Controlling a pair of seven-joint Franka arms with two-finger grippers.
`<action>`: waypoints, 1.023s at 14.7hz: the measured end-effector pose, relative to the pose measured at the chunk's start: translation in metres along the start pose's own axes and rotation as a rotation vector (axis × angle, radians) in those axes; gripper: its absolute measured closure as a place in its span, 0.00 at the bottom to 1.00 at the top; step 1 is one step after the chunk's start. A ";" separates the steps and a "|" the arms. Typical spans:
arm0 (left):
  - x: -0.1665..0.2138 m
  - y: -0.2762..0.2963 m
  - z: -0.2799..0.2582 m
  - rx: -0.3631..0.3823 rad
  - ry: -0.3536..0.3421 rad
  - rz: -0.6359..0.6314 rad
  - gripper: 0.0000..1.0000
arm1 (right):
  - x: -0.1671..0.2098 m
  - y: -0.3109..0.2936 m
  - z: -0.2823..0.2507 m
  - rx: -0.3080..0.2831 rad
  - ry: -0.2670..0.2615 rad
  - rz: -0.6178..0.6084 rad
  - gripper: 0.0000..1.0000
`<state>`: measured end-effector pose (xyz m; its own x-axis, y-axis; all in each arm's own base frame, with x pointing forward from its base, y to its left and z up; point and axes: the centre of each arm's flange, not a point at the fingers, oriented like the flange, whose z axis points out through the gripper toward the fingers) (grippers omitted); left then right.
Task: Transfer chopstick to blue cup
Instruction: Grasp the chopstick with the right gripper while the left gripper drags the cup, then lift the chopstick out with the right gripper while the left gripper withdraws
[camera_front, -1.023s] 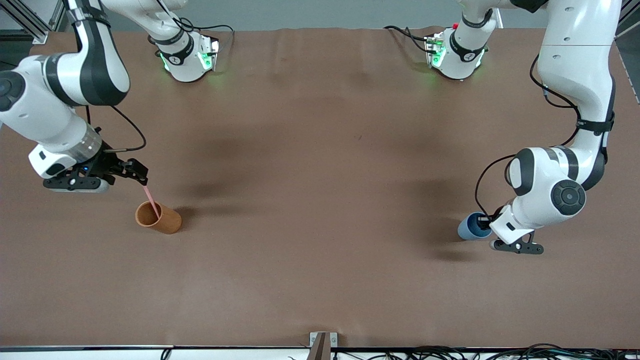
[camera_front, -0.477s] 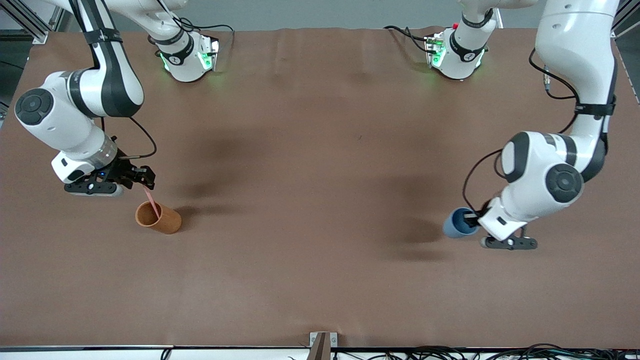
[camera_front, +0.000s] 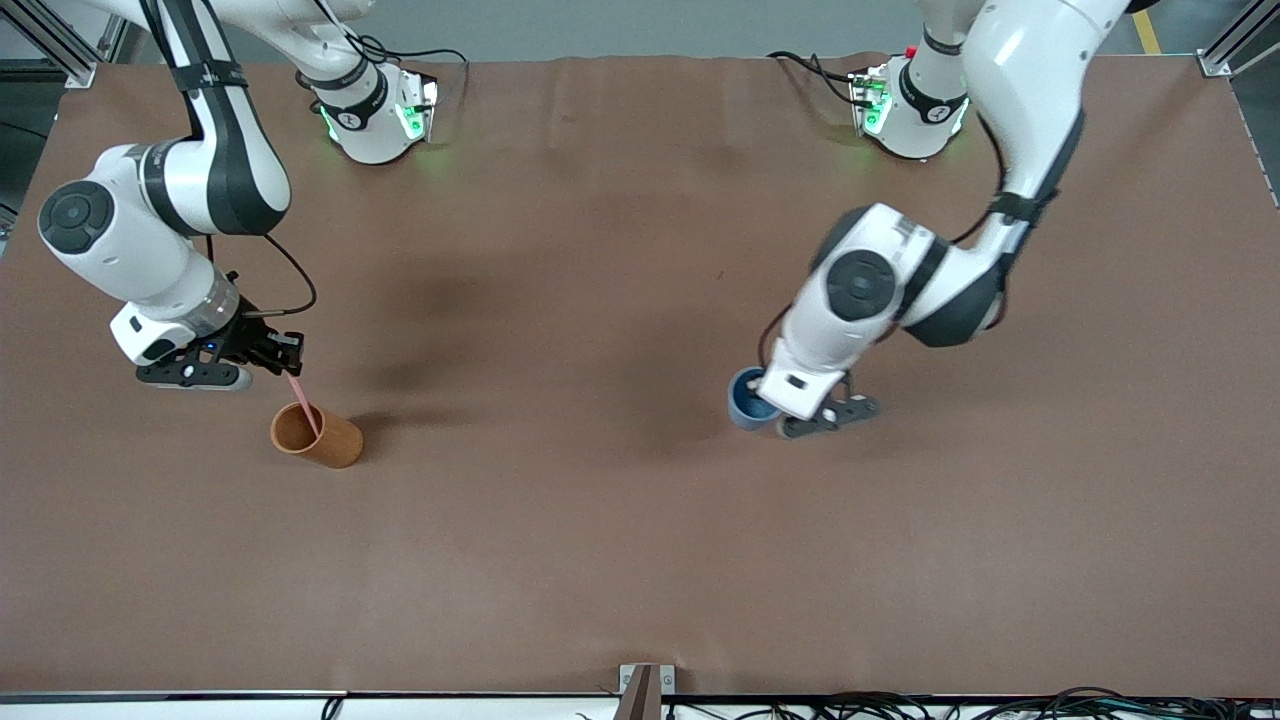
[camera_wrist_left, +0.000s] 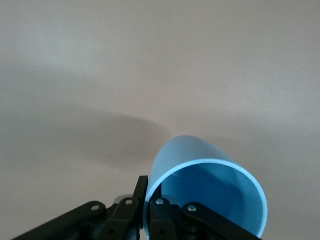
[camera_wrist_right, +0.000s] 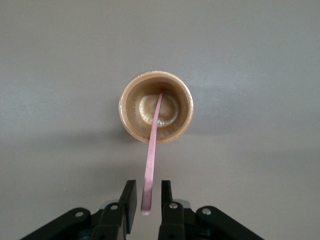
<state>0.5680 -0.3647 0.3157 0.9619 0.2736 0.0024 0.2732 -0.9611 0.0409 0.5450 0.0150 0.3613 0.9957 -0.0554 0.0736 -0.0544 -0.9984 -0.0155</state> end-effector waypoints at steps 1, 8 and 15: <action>-0.013 0.016 0.006 -0.001 0.000 -0.026 0.95 | -0.001 0.000 0.001 0.000 -0.002 0.002 0.77; -0.062 0.082 0.051 -0.045 -0.049 -0.108 0.95 | 0.011 0.000 -0.023 -0.001 -0.014 0.030 0.91; -0.075 0.099 0.061 -0.060 -0.020 -0.110 0.95 | 0.041 -0.005 -0.182 -0.008 -0.102 0.077 0.91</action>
<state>0.5232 -0.4826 0.2584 0.9263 0.3759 -0.0249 0.3764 -0.9211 0.0992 0.5721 0.0152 0.5463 0.9910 -0.1304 -0.0295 -0.1307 -0.9914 -0.0094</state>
